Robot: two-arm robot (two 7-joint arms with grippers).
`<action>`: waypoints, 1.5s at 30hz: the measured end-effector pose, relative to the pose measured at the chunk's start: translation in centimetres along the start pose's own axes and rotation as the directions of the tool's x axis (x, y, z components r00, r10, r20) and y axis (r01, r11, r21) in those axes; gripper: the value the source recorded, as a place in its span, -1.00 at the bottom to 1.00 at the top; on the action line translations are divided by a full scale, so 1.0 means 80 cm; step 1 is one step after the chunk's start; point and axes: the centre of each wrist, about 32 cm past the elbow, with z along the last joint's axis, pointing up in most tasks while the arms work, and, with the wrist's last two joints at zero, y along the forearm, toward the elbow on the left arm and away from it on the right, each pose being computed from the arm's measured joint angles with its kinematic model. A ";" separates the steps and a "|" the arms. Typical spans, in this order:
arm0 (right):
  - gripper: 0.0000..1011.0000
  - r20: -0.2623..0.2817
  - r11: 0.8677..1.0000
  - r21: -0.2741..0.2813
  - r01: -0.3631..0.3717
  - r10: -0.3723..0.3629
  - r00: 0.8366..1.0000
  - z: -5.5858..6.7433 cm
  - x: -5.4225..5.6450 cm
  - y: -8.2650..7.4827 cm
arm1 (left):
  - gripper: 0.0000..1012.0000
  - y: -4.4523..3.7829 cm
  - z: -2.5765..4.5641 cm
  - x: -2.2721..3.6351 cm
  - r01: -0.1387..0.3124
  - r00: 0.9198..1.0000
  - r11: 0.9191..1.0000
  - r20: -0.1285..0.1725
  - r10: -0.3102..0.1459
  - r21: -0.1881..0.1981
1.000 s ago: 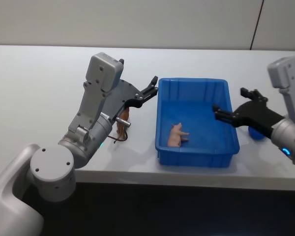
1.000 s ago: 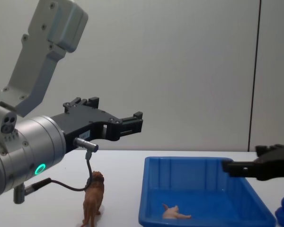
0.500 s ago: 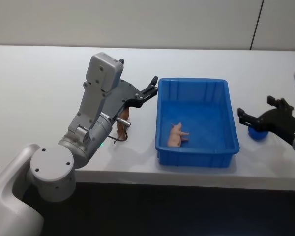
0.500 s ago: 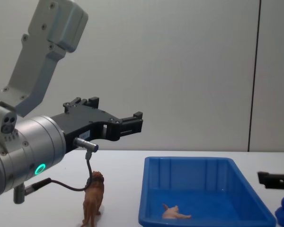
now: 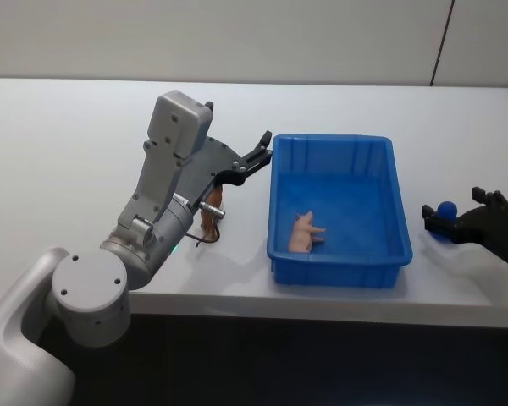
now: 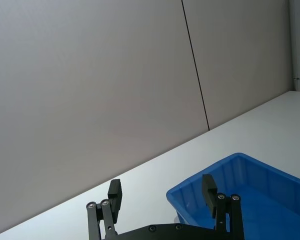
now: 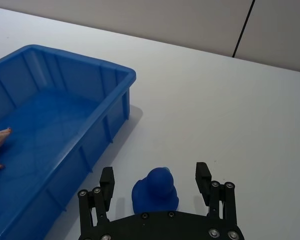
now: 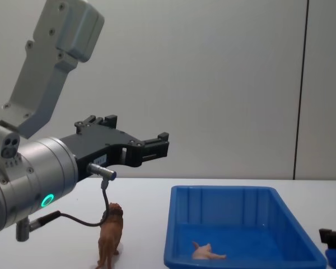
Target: Pick up the two dolls from the table and place them into the box.
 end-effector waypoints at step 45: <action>-0.03 -0.046 0.997 -0.070 -0.021 0.018 0.999 -0.016 0.002 0.028 | 0.98 0.000 0.0000 0.0000 0.000 1.000 1.000 0.000 0.000 0.000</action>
